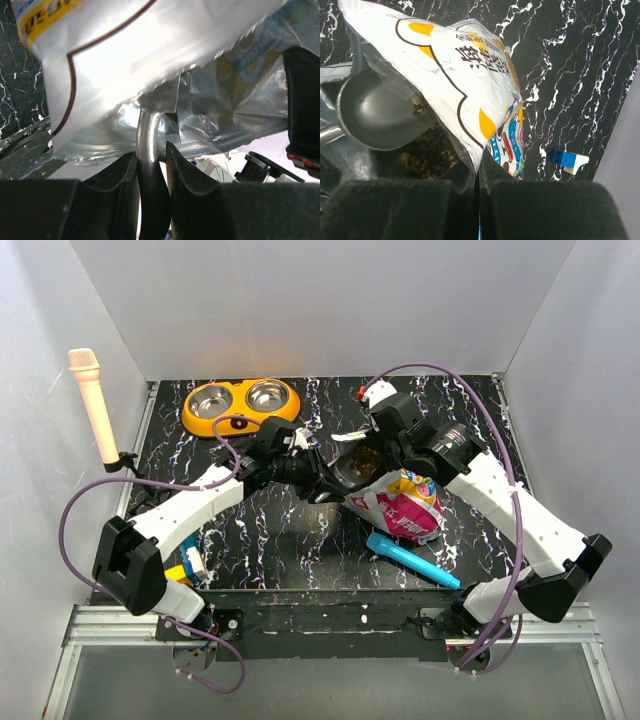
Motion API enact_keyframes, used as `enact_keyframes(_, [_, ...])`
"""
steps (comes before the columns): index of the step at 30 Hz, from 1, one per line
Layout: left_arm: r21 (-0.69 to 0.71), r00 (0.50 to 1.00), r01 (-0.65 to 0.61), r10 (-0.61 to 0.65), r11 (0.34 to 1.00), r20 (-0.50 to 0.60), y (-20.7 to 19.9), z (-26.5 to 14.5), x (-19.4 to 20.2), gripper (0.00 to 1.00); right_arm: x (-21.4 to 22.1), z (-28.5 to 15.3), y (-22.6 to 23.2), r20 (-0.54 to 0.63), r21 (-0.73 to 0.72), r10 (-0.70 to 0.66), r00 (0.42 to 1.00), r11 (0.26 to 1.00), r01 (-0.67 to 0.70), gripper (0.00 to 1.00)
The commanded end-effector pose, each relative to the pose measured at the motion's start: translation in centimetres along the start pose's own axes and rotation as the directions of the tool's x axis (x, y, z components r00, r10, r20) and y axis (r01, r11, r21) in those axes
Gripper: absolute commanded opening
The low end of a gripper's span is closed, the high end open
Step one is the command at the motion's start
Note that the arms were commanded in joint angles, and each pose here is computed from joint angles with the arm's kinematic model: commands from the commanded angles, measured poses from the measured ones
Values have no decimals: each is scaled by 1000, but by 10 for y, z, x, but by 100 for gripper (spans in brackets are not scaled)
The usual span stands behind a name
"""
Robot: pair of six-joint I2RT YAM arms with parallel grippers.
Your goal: Serve the pet food
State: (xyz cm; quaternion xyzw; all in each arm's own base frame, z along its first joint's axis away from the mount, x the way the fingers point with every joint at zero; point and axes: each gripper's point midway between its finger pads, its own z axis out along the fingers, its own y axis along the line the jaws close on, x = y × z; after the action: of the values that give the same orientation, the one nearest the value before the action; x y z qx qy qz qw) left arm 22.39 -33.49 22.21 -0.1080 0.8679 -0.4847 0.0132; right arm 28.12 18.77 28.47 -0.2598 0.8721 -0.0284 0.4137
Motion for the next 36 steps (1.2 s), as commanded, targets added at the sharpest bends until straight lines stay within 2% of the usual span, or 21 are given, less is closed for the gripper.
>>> enact_keyframes(1, [79, 996, -92, 90, 993, 29, -15, -27, 6, 0, -46, -42, -60, 229, 158, 50, 972, 984, -88, 1])
enact_keyframes(5, [84, 996, -84, 84, 993, 4, -17, -19, 2, 0, -43, -40, -62, 222, 159, 55, 973, 983, -92, 1])
enact_keyframes(11, [185, 979, -203, 202, 961, 28, -36, -37, 13, 0, -39, -41, -61, 220, 148, 63, 973, 984, -97, 1])
enact_keyframes(18, [263, 954, -301, 291, 917, 78, -40, 13, -18, 0, -42, -44, -57, 220, 120, 78, 972, 987, -107, 1])
enact_keyframes(23, [320, 932, -359, 317, 877, 176, -50, -15, -3, 0, -43, -49, -58, 221, 110, 84, 972, 988, -111, 1])
enact_keyframes(26, [411, 944, -328, 273, 851, 187, -54, -10, -7, 0, -43, -50, -58, 230, 104, 82, 970, 989, -109, 1])
enact_keyframes(29, [485, 955, -296, 268, 823, 128, -61, 15, -15, 0, -42, -48, -57, 221, 105, 78, 972, 989, -104, 1])
enact_keyframes(31, [547, 958, -284, 259, 787, 125, -74, -1, -5, 0, -43, -48, -55, 216, 99, 81, 973, 990, -104, 1])
enact_keyframes(32, [547, 948, -314, 287, 777, 136, -76, -10, 3, 0, -43, -48, -55, 210, 97, 80, 974, 990, -102, 1])
enact_keyframes(34, [480, 937, -349, 302, 805, 175, -68, -14, 3, 0, -42, -49, -56, 207, 101, 79, 975, 990, -101, 1])
enact_keyframes(36, [535, 948, -317, 284, 783, 146, -73, -4, -5, 0, -40, -50, -59, 211, 113, 80, 974, 988, -105, 1])
